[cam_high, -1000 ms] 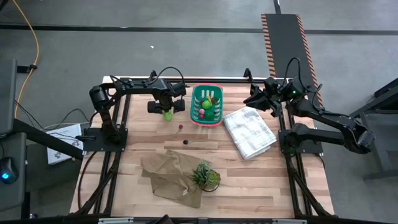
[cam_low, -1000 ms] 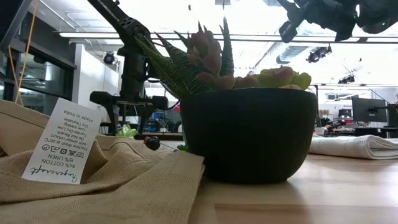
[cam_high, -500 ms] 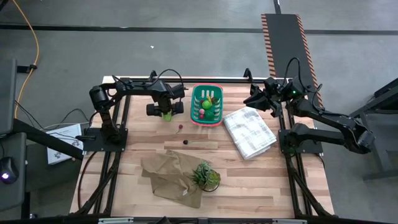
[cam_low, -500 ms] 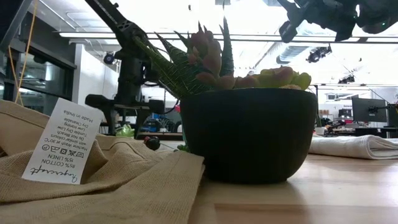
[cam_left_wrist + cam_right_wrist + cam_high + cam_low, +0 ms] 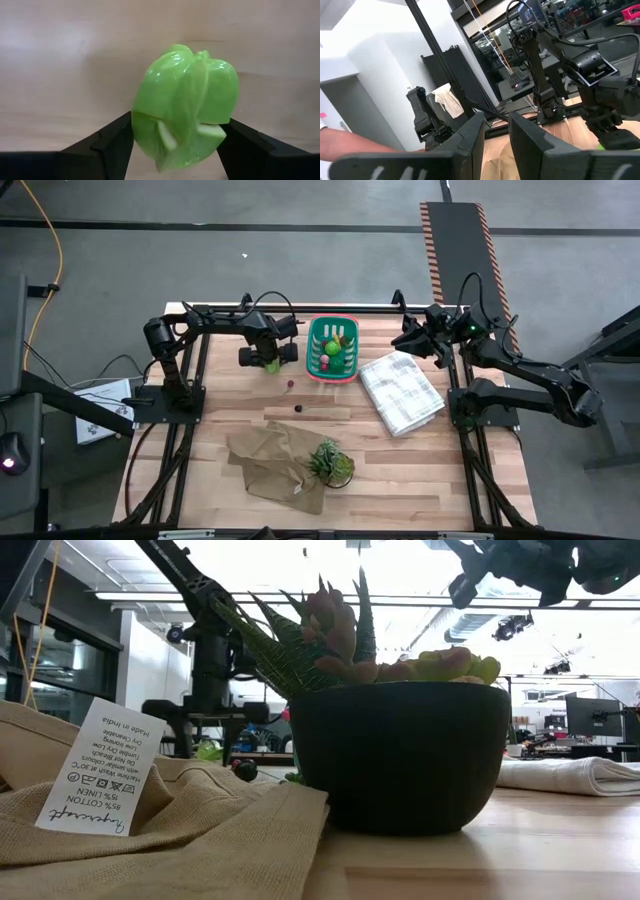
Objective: Pick and placing Produce into tupperware
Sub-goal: Put the green starfruit into the green basket
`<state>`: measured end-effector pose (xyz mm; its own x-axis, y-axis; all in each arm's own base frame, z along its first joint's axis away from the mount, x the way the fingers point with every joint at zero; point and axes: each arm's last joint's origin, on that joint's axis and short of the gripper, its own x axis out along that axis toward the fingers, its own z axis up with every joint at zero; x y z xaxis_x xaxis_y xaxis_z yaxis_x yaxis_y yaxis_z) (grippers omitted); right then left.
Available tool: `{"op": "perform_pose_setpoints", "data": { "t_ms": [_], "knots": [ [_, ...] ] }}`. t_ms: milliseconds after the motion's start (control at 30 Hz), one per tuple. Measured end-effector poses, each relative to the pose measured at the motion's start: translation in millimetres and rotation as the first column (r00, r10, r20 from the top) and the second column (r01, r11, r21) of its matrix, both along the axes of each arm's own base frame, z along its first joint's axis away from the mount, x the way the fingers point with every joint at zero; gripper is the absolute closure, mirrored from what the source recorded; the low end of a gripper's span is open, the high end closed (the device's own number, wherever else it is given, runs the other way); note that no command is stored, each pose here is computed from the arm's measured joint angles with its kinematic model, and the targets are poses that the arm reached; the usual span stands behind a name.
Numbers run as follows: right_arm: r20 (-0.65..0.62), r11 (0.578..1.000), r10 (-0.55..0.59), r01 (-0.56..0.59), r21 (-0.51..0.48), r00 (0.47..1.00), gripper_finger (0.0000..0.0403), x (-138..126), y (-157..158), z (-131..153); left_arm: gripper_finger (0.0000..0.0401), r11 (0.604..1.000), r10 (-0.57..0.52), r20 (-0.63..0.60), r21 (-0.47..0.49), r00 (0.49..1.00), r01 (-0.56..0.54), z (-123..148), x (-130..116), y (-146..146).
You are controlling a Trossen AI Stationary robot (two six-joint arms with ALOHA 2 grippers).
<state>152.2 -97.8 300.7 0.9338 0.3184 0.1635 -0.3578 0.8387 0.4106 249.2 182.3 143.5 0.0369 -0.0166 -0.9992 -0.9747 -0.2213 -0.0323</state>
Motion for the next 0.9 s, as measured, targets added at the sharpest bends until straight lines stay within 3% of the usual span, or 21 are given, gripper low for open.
{"op": "perform_pose_setpoints", "data": {
  "t_ms": [900],
  "knots": [
    [-0.021,1.000,-0.013,0.013,0.017,1.000,0.0324,0.7,-0.9,-2.6,0.0164,0.996,-0.024,0.015,0.092,1.000,0.023,0.4,4.1,5.3]
  ]
}}
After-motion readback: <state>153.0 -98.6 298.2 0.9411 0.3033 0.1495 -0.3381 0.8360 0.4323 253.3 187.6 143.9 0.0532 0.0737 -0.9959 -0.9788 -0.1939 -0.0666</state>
